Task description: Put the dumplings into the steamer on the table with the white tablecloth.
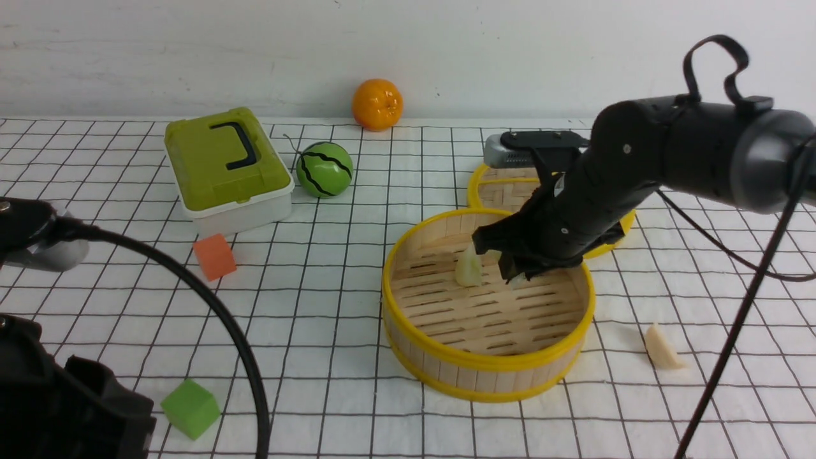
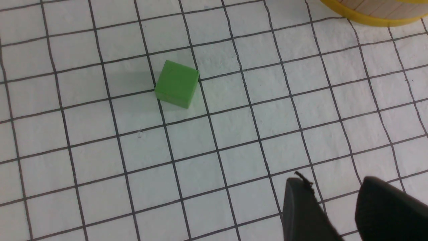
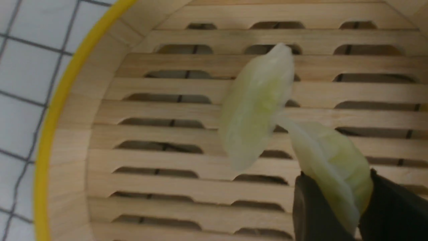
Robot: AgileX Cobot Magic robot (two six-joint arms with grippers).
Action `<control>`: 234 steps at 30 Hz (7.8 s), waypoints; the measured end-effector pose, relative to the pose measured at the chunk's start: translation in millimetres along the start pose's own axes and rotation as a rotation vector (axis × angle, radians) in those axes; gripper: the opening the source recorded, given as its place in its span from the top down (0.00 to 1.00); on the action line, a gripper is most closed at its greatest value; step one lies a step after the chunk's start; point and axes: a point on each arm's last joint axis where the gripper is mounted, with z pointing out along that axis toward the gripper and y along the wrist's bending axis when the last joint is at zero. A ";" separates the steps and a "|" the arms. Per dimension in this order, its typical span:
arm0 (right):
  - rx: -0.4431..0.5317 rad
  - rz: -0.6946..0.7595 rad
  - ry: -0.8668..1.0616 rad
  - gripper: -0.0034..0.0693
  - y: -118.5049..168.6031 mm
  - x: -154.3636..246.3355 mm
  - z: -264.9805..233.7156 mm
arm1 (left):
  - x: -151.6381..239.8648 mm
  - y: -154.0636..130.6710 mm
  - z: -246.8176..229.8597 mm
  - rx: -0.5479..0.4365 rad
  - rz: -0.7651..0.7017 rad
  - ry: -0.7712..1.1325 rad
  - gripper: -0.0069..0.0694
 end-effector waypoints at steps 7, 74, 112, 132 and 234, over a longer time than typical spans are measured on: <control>0.061 -0.042 0.033 0.53 -10.0 0.4 20.8 | -0.1 -0.2 0.0 0.002 -0.001 -0.001 0.60; -0.043 -0.277 0.100 0.63 32.3 5.1 -59.6 | 6.7 -1.1 -3.7 0.038 0.012 0.020 0.60; -0.125 -0.318 -0.296 0.71 40.2 63.0 -217.6 | 102.3 47.3 -53.9 0.100 0.061 -0.378 0.60; -0.267 -0.303 -0.982 0.85 -38.2 249.7 -316.0 | 102.3 47.3 -53.9 0.100 0.063 -0.378 0.60; 0.331 0.075 -0.821 0.95 -117.8 336.1 -149.8 | 111.0 58.9 32.6 0.008 -0.247 -0.813 0.93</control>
